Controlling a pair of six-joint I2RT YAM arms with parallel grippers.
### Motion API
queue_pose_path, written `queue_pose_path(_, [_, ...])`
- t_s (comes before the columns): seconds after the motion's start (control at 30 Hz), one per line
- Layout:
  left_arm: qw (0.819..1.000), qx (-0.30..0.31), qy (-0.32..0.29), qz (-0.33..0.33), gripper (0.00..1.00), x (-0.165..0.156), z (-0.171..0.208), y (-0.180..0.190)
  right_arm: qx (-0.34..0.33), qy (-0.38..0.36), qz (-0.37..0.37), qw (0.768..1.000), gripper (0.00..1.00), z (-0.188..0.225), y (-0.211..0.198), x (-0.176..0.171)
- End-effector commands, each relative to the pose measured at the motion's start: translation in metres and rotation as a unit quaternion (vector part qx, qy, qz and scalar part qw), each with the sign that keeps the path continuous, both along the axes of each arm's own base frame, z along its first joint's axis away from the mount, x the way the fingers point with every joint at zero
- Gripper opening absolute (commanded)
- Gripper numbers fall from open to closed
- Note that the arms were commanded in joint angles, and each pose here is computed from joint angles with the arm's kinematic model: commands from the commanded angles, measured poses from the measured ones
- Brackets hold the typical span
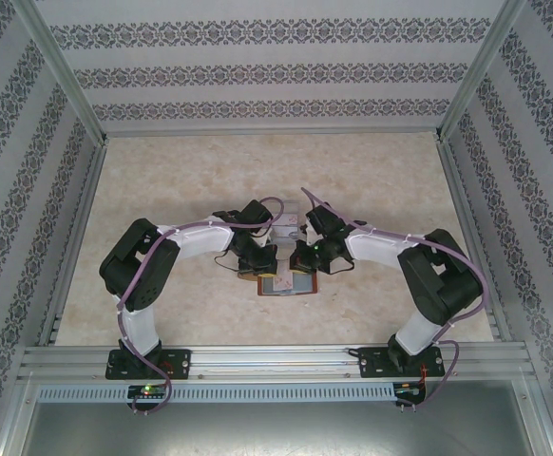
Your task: Take the credit cards out of the card holder
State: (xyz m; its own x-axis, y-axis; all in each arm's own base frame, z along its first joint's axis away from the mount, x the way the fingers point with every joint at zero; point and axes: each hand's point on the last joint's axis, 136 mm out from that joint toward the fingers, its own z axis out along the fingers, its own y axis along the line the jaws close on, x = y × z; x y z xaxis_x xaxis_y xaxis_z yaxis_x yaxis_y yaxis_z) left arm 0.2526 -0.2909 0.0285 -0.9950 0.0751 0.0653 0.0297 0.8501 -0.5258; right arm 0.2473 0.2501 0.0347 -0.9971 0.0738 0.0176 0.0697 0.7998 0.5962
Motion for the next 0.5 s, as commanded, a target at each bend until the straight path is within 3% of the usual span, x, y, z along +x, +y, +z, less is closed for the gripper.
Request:
queue_pose_path(0.0, [0.999,0.029,0.015,-0.013,0.02,-0.012,-0.014,0.008,-0.052,-0.007,-0.006,0.999,0.03,-0.006,-0.024,-0.002])
queue_pose_path(0.47, [0.999,0.026,0.013,-0.015,0.02,-0.012,-0.013,0.007,-0.111,-0.026,0.001,0.994,0.02,0.003,-0.046,-0.002])
